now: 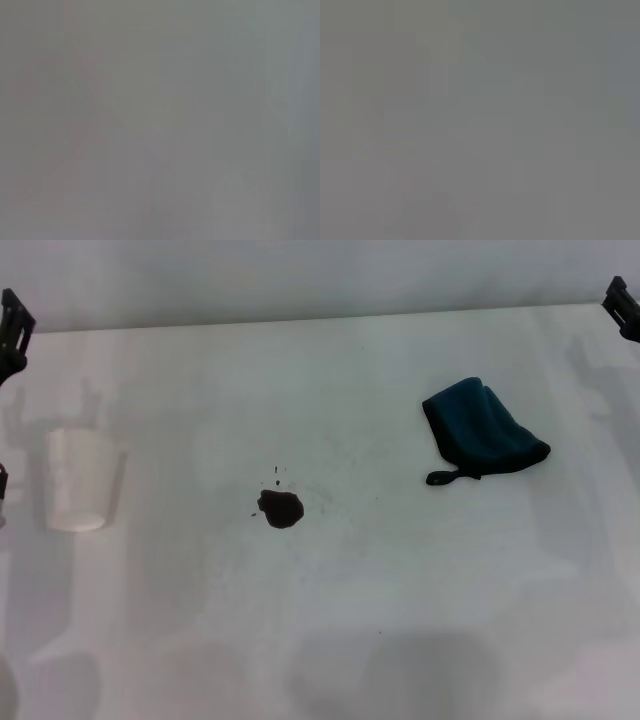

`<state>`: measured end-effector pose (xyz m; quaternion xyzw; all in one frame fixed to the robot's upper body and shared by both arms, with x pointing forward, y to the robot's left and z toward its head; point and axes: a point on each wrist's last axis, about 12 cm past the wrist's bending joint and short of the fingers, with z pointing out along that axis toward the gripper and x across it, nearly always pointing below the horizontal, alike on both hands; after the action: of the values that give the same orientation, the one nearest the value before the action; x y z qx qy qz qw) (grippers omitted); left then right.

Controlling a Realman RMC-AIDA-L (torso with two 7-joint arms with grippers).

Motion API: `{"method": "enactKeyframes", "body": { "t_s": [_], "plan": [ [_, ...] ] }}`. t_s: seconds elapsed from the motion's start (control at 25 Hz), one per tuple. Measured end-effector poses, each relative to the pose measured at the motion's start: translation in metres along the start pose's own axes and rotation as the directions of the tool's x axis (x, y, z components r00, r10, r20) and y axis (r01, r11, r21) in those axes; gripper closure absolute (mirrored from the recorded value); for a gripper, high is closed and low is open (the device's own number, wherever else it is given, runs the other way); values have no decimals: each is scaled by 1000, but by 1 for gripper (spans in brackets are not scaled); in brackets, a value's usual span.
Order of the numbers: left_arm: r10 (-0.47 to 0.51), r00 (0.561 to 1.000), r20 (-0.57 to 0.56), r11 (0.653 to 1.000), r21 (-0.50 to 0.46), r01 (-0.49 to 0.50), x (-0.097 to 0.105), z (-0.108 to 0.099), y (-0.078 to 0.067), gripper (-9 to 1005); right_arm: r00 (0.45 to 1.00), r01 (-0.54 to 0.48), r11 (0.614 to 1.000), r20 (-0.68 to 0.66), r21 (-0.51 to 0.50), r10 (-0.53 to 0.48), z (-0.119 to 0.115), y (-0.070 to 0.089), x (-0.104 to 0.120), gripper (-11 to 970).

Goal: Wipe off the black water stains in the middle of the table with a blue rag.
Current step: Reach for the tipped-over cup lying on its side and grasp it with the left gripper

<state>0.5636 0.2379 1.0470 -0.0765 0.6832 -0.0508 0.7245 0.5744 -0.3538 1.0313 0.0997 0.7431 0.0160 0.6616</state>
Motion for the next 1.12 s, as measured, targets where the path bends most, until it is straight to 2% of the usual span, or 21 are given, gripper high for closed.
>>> {"method": "enactKeyframes", "body": {
  "t_s": [0.4,0.68,1.12],
  "plan": [
    [-17,999,34,1000,7,17,-11,17,-9,119,1000,0,1000,-7,15,1,-6,-6,4,85],
    [-3,998,63,1000,-20,4,-21,31,-4,119,1000,4,1000,4,13,-4,-5,-7,2,85],
    [-12,999,49,996,-86,16,-17,29,10,120,999,31,1000,-9,-3,-31,5,-2,-4,85]
  ]
}}
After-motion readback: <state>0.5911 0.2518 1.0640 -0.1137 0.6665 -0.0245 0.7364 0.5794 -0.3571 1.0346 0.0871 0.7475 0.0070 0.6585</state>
